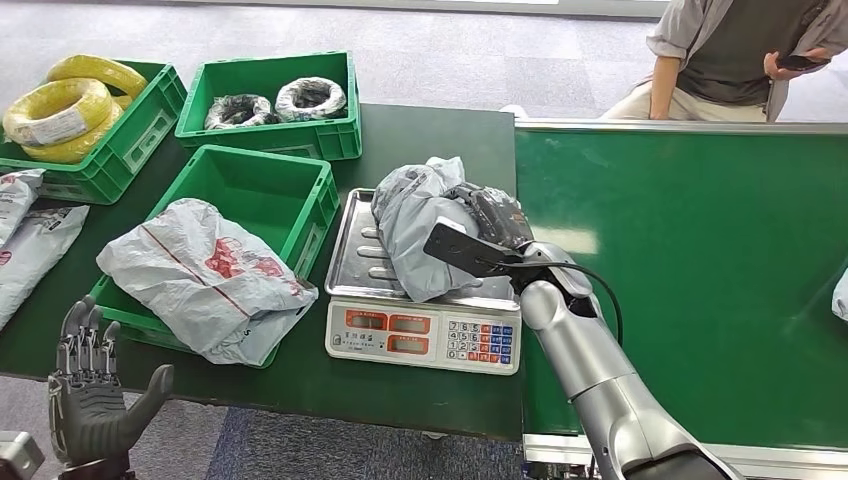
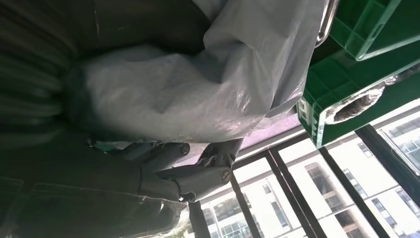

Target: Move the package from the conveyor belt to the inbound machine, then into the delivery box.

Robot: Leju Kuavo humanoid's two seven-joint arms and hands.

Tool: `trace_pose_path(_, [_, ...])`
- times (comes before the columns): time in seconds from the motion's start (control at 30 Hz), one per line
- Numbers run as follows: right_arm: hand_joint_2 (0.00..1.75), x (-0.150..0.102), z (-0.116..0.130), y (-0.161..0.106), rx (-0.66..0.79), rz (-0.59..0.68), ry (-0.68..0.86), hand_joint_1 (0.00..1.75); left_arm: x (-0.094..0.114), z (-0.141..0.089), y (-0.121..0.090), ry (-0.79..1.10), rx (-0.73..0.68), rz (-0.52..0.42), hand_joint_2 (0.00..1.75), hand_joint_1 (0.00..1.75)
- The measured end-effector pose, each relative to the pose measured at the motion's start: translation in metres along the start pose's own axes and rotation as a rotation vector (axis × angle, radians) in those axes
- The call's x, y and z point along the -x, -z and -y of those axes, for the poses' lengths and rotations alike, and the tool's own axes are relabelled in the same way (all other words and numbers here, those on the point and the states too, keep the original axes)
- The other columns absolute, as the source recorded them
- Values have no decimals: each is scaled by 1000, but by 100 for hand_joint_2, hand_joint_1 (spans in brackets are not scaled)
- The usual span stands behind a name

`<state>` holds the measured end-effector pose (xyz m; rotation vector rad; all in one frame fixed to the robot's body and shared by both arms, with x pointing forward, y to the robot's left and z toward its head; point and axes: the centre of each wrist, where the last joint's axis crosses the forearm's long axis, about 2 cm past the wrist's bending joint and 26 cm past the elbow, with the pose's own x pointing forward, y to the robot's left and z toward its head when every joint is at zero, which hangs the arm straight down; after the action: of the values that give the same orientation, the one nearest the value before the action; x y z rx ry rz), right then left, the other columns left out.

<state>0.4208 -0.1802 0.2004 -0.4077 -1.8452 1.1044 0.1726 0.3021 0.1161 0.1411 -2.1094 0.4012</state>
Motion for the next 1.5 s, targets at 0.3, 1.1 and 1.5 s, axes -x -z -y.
trace_pose_path(0.3, [175, 15, 2, -20, 22, -34, 91, 0, -9, -4, 3, 77, 45, 9, 175, 0])
trace_pose_path(1.1, [175, 64, -60, -268, 487, -193, 614, 0, 3, 122, 67, 279, 482, 151, 175, 0])
trace_pose_path(1.5, [175, 22, -39, -273, 761, -27, 531, 0, 31, 224, 80, 351, 810, 14, 175, 0])
